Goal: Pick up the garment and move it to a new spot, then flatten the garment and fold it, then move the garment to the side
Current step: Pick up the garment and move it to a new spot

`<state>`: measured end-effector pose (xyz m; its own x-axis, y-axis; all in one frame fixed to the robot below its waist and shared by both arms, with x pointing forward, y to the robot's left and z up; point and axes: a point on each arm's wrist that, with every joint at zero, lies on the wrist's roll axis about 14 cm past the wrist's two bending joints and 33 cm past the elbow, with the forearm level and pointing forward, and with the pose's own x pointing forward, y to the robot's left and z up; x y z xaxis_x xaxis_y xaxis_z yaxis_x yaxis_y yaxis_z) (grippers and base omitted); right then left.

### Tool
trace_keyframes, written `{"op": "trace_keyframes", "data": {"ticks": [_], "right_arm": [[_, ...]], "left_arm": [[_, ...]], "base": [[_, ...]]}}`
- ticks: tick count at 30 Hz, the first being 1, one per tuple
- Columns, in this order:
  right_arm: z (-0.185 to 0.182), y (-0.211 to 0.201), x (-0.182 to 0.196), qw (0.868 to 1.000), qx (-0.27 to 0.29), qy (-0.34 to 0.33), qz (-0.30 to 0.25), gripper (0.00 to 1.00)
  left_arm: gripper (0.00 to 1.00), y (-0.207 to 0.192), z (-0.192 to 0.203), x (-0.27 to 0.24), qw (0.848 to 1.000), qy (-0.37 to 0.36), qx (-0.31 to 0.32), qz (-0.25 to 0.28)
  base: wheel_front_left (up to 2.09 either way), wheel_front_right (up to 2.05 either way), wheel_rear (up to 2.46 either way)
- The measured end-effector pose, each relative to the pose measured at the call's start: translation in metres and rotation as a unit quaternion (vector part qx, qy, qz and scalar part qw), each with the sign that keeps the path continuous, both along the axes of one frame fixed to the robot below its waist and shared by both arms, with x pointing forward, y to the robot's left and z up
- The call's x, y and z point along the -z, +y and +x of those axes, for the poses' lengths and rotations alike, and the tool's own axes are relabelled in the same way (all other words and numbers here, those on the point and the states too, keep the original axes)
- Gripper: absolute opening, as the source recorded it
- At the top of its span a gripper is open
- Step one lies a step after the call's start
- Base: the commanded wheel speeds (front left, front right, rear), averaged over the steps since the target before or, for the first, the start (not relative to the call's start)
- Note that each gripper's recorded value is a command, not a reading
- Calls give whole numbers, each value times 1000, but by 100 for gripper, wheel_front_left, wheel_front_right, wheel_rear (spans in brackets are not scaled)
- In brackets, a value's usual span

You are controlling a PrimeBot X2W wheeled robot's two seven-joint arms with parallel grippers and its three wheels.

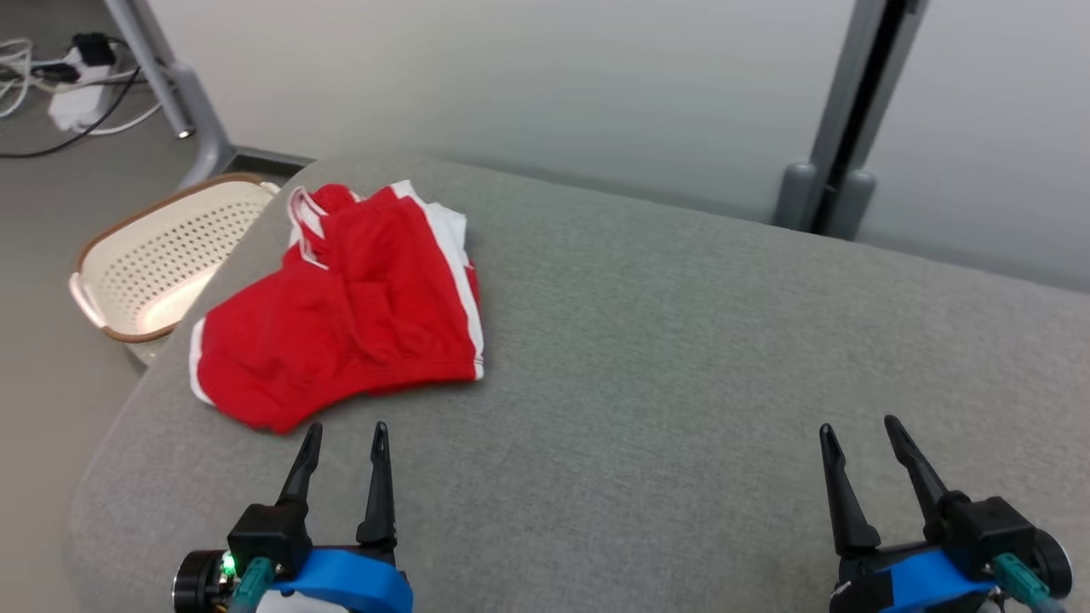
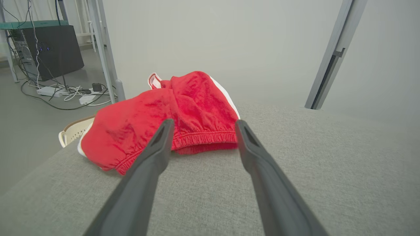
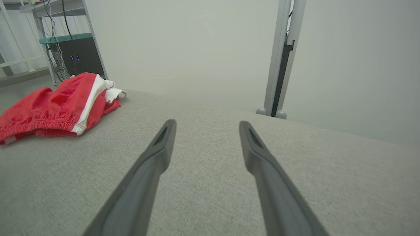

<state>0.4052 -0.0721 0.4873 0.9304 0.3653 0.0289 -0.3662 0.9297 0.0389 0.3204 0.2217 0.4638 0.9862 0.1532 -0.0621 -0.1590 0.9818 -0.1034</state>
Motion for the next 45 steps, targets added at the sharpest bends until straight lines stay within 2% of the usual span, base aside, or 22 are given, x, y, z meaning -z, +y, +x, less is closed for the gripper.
{"op": "trace_keyframes", "data": {"ticks": [8, 17, 21, 24, 27, 30, 32, 34, 37, 38, 40, 42, 45], "right_arm": [[4, 48, 4, 998, -66, 5, 2, 100], [7, 55, 9, 997, -76, 10, 0, 100], [14, 45, 10, 998, -60, 7, -1, 100], [20, 38, 14, 999, -49, 9, -4, 100], [26, 34, 20, 999, -43, 13, -7, 100], [32, 30, 27, 999, -37, 18, -10, 100], [37, 28, 33, 999, -34, 22, -11, 100], [40, 27, 39, 999, -32, 27, -14, 100], [45, 23, 49, 999, -27, 36, -19, 100], [46, 22, 53, 999, -26, 39, -22, 100], [48, 18, 60, 998, -22, 46, -27, 100], [49, 13, 67, 998, -16, 53, -31, 100], [50, 5, 78, 997, -6, 65, -40, 100]], "left_arm": [[100, 31, -29, 3, 998, 6, -60, -2], [100, 40, -32, 7, 997, 16, -73, 6], [100, 46, -15, -7, 998, -2, -61, 19], [100, 60, 8, -36, 997, -44, -60, 26], [100, 77, 35, -71, 993, -83, -49, 64], [100, 89, 64, -102, 989, -118, -45, 81], [100, 94, 86, -112, 988, -115, -32, 100], [100, 101, 103, -111, 989, -95, -28, 110], [100, 104, 128, -82, 997, -34, -23, 67], [100, 104, 134, -71, 997, -7, -16, 71], [100, 105, 142, -47, 995, 51, -2, 82], [100, 103, 144, -18, 992, 110, 4, 66], [100, 103, 142, 17, 980, 184, 16, 66]], "base": [[0, 0, 0], [0, 0, 0], [0, 0, 0], [0, 0, 0], [0, 0, 0], [0, 0, 0], [0, 0, 0], [0, 0, 0], [0, 0, 0], [0, 0, 0], [0, 0, 0], [0, 0, 0], [0, 0, 0]]}}
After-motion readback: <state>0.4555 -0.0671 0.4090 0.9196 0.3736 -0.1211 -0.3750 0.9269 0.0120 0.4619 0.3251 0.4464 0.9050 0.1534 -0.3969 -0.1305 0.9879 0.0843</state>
